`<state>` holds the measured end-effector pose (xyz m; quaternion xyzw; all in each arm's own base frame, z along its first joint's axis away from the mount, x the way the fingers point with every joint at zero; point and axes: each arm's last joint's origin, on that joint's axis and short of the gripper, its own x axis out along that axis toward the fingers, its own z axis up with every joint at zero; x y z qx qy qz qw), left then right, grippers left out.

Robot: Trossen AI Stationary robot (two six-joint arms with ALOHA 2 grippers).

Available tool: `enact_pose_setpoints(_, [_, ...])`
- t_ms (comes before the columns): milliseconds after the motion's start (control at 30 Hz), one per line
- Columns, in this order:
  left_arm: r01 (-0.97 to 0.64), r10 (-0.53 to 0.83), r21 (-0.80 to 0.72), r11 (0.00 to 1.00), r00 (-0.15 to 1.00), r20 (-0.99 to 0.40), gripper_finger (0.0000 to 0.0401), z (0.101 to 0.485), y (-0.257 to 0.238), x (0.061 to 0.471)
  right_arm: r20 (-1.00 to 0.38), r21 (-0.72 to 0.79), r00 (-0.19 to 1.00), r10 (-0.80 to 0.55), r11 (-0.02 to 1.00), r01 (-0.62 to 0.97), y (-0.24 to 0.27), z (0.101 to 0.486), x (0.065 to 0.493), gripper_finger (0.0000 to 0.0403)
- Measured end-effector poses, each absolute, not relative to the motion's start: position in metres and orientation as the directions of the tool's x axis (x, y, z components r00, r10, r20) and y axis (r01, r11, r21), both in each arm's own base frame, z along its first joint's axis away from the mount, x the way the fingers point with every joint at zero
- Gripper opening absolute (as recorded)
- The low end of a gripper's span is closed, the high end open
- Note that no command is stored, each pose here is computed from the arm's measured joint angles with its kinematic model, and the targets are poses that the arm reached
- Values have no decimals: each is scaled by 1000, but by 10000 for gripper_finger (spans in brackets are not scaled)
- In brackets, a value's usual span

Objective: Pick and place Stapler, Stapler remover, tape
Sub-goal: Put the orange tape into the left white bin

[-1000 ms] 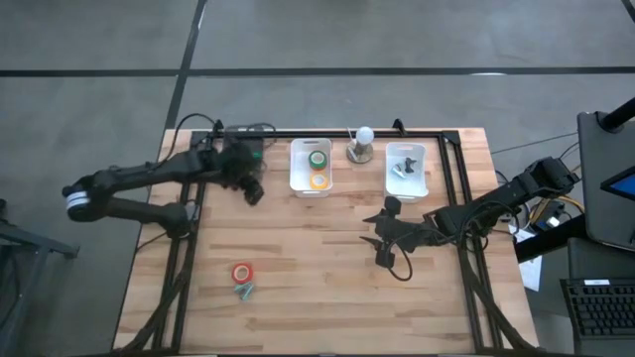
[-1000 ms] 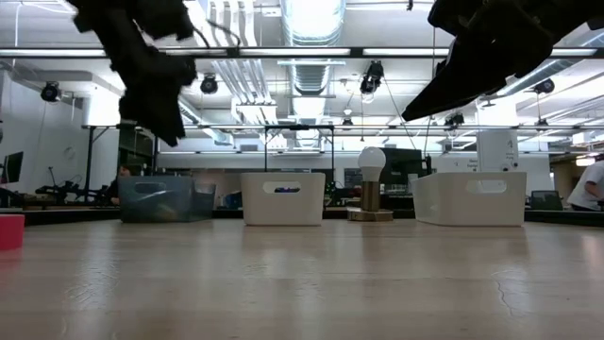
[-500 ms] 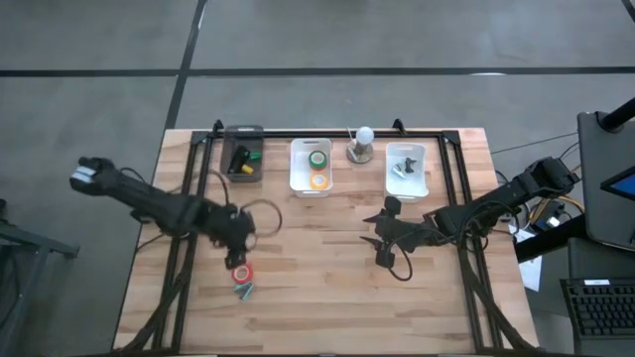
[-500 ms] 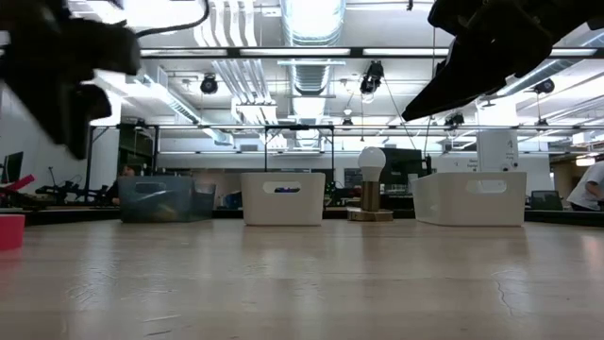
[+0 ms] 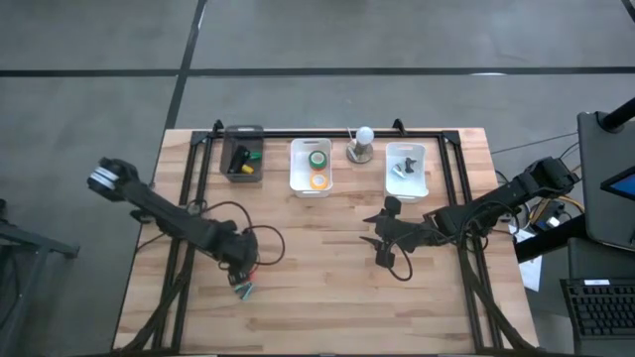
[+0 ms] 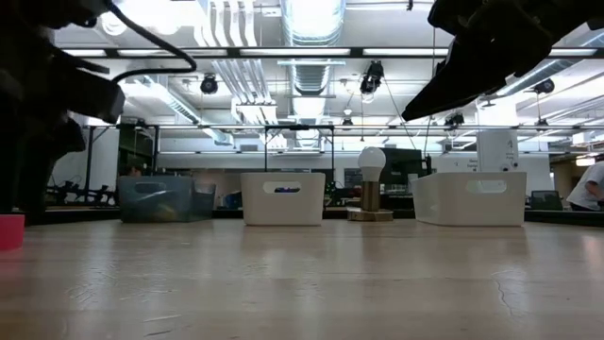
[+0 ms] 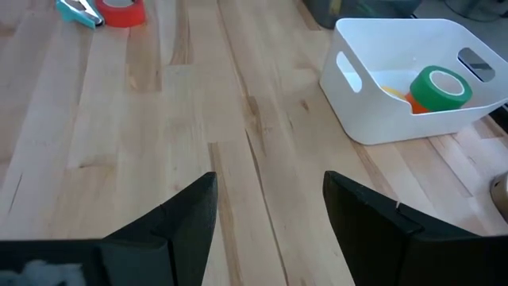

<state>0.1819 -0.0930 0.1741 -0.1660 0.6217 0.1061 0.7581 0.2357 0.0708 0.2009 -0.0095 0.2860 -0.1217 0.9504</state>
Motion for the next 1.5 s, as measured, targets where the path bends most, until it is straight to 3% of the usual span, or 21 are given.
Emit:
enact_pose_setpoints(467, [-367,-56,-87,926,95,-994,213,153,-98,188,-542,-88,806,-237,970,226,71,201,236,226])
enact_pose_setpoints(1133, [-356,-42,-80,931,113,-993,211,150,-99,191,-542,-87,806,-237,970,227,71,201,236,226])
enact_pose_setpoints(1300, [-349,5,-64,935,195,-981,175,151,-99,197,-542,-87,807,-237,970,227,71,201,236,226])
enact_pose_setpoints(1500, [-306,77,-28,952,325,-942,83,154,-96,208,-540,-86,808,-237,970,227,71,201,236,226])
